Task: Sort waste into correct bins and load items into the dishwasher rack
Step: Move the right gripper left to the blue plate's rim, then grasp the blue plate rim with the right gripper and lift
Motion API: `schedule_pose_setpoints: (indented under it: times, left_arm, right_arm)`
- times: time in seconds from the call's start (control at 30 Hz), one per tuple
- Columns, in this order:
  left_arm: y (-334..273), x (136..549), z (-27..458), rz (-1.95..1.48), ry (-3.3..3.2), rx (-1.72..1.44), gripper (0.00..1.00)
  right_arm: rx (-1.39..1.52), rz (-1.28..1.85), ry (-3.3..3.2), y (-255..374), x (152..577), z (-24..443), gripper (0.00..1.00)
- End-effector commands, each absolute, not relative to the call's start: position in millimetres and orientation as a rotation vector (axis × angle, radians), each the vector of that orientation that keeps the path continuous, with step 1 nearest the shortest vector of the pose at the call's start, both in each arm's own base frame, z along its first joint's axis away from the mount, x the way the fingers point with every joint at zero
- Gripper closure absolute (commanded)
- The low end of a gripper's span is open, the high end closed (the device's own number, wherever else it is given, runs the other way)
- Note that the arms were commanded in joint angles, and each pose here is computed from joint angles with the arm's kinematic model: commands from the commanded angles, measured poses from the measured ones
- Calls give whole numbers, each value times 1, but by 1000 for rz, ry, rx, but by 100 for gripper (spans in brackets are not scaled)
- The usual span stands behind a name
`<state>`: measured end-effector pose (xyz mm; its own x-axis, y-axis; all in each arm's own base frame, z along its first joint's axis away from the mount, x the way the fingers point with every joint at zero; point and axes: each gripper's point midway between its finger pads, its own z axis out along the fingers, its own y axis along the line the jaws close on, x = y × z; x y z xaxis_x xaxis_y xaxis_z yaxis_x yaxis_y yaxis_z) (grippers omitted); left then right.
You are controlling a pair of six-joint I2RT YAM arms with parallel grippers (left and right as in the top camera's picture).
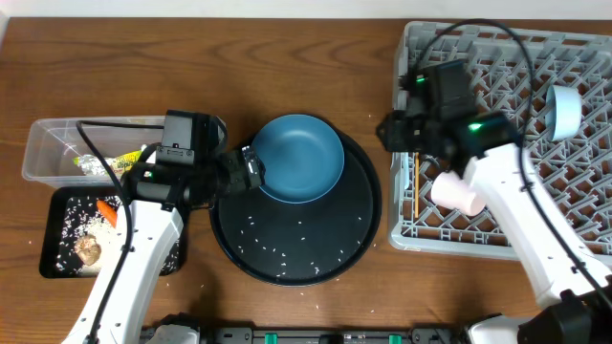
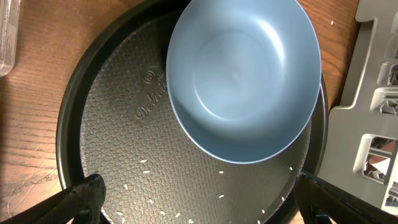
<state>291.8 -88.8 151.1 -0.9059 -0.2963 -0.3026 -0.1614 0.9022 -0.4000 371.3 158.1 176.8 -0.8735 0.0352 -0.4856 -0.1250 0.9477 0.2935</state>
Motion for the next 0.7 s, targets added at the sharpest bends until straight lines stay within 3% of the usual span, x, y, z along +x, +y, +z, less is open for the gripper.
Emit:
schedule_pose_setpoints:
  times: [0.0, 0.1, 0.23, 0.43, 0.67]
  left_arm:
    - [-87, 293, 152, -511, 2700, -334, 2]
    - [-87, 293, 152, -511, 2700, -334, 2]
    - [-87, 293, 152, -511, 2700, -334, 2]
    - [-87, 293, 152, -511, 2700, -334, 2]
    - [-87, 293, 152, -511, 2700, -334, 2]
  right_arm:
    - [-41, 206, 2612, 155, 377, 148, 63]
    - [-78, 164, 2645, 166, 380, 125, 56]
    - [-139, 284, 2700, 196, 384, 91, 55]
    - [-194, 334, 2774, 220, 386, 36, 57]
    - [-200, 339, 2802, 223, 384, 20, 64]
